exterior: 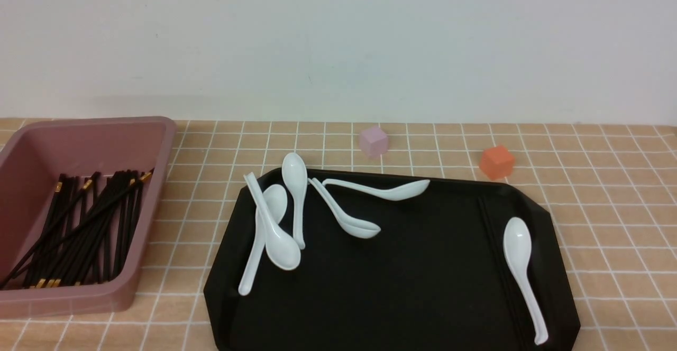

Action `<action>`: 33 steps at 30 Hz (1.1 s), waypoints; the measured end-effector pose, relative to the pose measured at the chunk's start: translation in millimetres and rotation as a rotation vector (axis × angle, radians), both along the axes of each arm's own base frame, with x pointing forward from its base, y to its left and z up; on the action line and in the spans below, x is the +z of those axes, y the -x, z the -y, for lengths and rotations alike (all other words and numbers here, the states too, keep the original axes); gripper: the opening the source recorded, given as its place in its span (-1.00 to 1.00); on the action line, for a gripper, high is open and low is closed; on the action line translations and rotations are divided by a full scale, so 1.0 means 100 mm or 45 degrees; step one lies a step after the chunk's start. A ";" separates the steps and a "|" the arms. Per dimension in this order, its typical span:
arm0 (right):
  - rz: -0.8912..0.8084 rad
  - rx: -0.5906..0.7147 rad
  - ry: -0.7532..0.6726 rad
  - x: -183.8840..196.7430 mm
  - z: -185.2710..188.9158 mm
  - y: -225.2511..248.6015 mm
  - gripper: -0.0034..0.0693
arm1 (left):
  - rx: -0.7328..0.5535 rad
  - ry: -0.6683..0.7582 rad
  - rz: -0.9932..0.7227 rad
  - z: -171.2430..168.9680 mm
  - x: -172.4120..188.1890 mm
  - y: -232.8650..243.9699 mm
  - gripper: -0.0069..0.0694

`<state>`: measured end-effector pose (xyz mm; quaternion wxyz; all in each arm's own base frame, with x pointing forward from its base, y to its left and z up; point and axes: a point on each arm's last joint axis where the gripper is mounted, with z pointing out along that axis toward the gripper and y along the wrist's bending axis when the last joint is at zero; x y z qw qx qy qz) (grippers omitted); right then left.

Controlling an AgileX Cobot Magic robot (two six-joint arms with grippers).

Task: On brown tablecloth take chopsticks from black tray and put them in box.

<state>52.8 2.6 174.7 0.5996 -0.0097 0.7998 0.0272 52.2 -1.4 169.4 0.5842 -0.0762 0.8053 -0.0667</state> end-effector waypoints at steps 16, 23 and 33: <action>-0.001 0.000 -0.001 0.00 0.00 0.00 -0.76 | 0.000 0.000 0.000 0.00 0.00 0.00 -0.20; -0.002 0.000 -0.001 0.00 0.00 0.00 -0.74 | 0.000 0.000 0.000 0.00 0.00 0.00 -0.20; -0.002 0.000 -0.001 0.00 0.00 0.00 -0.70 | 0.000 0.000 0.000 0.00 0.00 0.00 -0.20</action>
